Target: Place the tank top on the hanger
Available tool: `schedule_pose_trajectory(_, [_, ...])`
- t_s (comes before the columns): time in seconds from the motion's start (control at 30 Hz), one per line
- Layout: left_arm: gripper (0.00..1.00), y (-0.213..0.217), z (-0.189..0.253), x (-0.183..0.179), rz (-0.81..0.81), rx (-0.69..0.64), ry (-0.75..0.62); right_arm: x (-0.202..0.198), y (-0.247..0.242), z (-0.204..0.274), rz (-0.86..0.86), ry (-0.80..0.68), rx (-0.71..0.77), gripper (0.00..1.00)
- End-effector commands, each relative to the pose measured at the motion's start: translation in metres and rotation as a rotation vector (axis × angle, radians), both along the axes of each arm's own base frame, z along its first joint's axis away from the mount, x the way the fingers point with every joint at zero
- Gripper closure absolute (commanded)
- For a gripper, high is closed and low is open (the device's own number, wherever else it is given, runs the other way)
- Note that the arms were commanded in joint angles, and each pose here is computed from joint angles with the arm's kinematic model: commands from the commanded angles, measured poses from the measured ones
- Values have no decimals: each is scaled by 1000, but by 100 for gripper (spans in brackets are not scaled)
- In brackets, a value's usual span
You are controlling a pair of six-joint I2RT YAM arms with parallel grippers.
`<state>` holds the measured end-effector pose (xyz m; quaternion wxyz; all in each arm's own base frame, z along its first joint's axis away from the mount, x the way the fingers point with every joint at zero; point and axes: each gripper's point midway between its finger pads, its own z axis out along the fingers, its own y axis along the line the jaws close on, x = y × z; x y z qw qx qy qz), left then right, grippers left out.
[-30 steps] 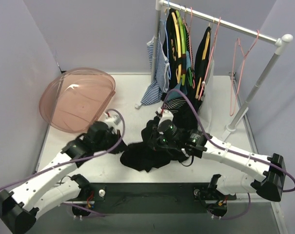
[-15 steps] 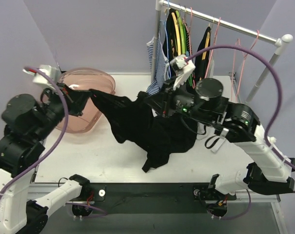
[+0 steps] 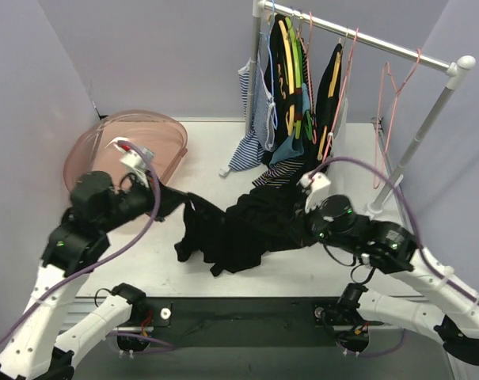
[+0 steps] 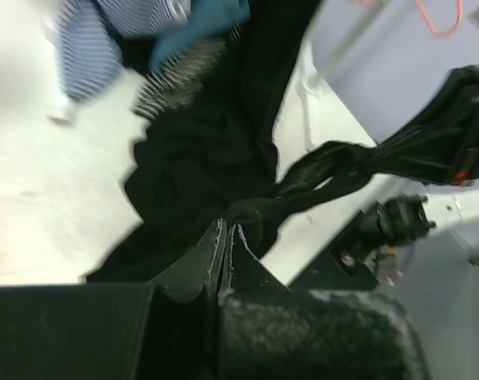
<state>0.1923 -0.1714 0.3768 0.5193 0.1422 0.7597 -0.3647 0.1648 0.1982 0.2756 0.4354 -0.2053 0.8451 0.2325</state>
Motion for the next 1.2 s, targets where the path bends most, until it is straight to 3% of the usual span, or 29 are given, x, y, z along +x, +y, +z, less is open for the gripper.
schedule_pose_trajectory(0.0, [100, -33, -90, -26, -205, -65, 264, -31, 6, -106, 22, 273, -62, 100])
schedule_pose_trajectory(0.07, [100, -40, -146, -36, -237, -106, 412, -36, 7, -127, -3, 325, -44, 100])
schedule_pose_trajectory(0.2, [100, -50, -207, -51, -275, -188, 575, -35, 3, -158, -49, 364, -64, 99])
schedule_pose_trajectory(0.33, [100, -60, -234, -61, -298, -195, 674, -37, 2, -172, -46, 398, -123, 96])
schedule_pose_trajectory(0.4, [99, -65, -238, -67, -332, -177, 708, -38, 3, -171, -40, 411, -126, 90])
schedule_pose_trajectory(0.47, [83, -64, -244, -75, -356, -121, 734, -40, 1, -166, -38, 409, -126, 72])
schedule_pose_trajectory(0.5, [62, -61, -247, -75, -348, -92, 743, -39, 0, -161, -42, 399, -121, 66])
schedule_pose_trajectory(0.57, [48, -56, -235, -74, -342, -47, 707, -38, -2, -136, -31, 349, -74, 55])
schedule_pose_trajectory(0.6, [35, -53, -227, -67, -310, -31, 660, -40, -3, -119, -15, 310, -33, 54])
schedule_pose_trajectory(0.73, [17, -40, -176, -49, -250, 23, 505, -45, -1, -53, 67, 196, 95, 50])
schedule_pose_trajectory(0.87, [15, -31, -157, -30, -218, 80, 418, -49, 1, 10, 140, 86, 162, 47])
schedule_pose_trajectory(0.97, [14, -27, -150, -15, -172, 98, 381, -37, -14, 61, 74, -35, 189, 46])
schedule_pose_trajectory(1.0, [14, -27, -147, -12, -166, 91, 367, -30, -28, 92, 6, -106, 222, 44])
schedule_pose_trajectory(1.17, [11, -28, -139, -1, -129, 28, 345, 11, -131, 158, -507, -357, 193, 28])
